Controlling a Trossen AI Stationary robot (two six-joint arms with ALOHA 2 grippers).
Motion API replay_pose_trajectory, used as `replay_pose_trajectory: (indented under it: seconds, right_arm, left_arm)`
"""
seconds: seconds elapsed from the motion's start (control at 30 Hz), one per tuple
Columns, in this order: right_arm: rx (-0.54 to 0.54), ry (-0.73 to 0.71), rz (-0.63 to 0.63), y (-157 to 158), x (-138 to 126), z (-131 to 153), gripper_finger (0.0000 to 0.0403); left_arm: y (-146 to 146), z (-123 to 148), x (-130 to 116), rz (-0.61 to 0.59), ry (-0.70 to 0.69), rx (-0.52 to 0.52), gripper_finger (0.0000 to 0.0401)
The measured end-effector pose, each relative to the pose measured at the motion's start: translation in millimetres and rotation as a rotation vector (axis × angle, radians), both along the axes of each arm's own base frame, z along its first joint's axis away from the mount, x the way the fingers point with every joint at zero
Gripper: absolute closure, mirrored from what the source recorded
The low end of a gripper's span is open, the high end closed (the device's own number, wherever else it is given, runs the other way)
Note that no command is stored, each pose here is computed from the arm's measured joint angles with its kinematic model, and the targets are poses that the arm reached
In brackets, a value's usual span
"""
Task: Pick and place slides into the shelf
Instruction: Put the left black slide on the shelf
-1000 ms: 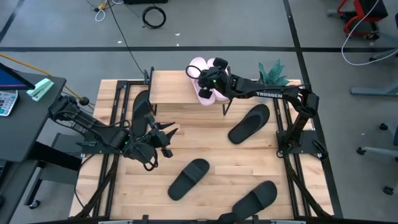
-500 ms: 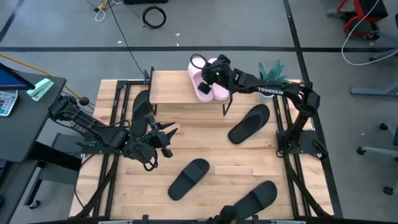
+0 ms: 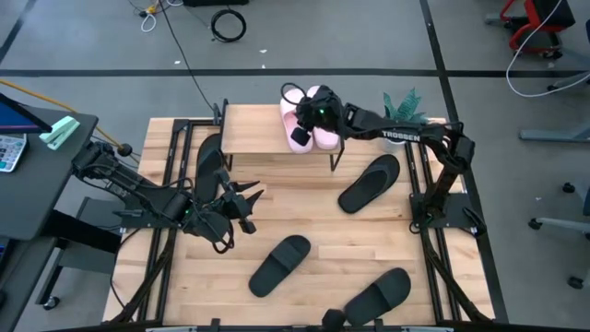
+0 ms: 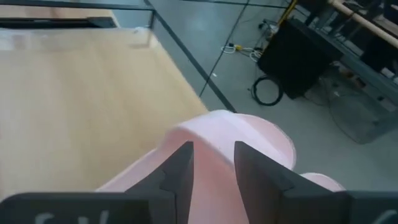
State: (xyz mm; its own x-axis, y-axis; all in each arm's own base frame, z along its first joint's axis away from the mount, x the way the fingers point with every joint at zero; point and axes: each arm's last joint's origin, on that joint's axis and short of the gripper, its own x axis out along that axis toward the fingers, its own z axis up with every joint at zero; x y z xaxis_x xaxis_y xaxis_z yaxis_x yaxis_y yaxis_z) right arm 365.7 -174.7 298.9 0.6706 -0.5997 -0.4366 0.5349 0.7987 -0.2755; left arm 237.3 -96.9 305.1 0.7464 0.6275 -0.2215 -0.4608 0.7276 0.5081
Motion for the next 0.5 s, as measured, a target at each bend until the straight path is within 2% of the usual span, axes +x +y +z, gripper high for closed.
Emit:
replay_pose_trajectory:
  seconds: [0.17, 0.3, 0.37, 0.5]
  right_arm:
    - [-0.01, -0.014, 0.078, 34, -2, 20, 0.0282]
    - [0.085, -0.02, 0.151, 82, -22, 48, 0.0282]
    - [0.181, -0.007, 0.195, 110, -37, 57, 0.0282]
    - [0.383, 0.071, 0.227, 163, -65, 63, 0.0282]
  left_arm:
    - [0, 0, 0, 0.0, -0.005, -0.011, 0.0281]
    - [-2, -2, 0, -0.057, 0.023, -0.041, 0.0274]
    - [-5, -6, -1, -0.151, 0.074, -0.082, 0.0271]
    - [-16, -14, 2, -0.427, 0.186, -0.24, 0.0269]
